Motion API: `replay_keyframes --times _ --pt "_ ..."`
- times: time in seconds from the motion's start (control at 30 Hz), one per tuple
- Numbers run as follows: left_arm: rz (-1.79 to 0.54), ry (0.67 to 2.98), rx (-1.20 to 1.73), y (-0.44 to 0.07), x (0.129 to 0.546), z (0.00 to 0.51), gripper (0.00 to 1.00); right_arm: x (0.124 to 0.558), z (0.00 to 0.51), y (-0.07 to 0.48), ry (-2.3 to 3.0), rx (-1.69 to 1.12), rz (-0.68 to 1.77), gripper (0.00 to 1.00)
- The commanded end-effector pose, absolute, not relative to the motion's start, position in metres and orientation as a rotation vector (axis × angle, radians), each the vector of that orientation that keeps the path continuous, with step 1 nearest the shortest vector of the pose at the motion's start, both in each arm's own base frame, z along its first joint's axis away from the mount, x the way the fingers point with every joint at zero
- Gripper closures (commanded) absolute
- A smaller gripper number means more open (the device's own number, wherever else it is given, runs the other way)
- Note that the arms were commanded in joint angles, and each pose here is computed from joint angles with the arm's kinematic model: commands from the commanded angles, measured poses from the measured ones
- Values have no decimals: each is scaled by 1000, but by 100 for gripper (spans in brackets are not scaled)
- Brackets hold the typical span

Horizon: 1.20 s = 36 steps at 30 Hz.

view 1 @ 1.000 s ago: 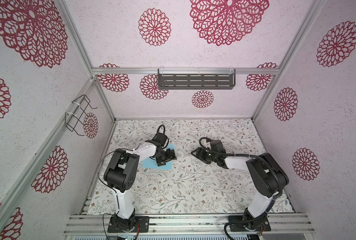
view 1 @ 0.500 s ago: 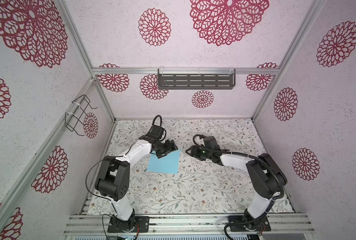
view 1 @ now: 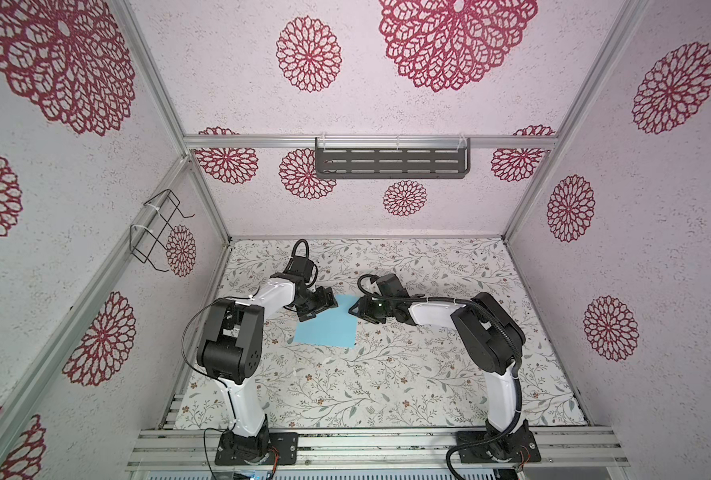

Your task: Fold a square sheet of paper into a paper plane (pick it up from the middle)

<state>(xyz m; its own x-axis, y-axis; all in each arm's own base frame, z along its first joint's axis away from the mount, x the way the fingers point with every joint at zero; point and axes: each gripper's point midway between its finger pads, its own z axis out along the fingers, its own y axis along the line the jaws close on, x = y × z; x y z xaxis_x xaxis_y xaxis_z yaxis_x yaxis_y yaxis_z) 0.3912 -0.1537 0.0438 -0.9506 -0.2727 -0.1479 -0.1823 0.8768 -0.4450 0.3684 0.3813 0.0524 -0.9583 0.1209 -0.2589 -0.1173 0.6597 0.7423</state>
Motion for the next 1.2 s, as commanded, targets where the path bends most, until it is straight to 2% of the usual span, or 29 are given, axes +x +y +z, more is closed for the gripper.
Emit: replay_keyframes --times 0.0,0.23,0.73,1.0,1.17 --pt "-668 2823 -330 -155 395 40 12 368 58 390 2598 -13 1218 59" --pt "-671 2851 -385 -148 386 23 11 365 43 391 2641 -18 1208 60" --pt "-860 2816 -484 -145 382 10 13 367 24 408 2658 -84 1259 61" --pt "-876 2812 -484 -145 382 10 19 370 25 429 2613 -194 1309 61" --pt "-894 2805 -482 -146 384 13 30 372 31 439 2569 -225 1346 61"
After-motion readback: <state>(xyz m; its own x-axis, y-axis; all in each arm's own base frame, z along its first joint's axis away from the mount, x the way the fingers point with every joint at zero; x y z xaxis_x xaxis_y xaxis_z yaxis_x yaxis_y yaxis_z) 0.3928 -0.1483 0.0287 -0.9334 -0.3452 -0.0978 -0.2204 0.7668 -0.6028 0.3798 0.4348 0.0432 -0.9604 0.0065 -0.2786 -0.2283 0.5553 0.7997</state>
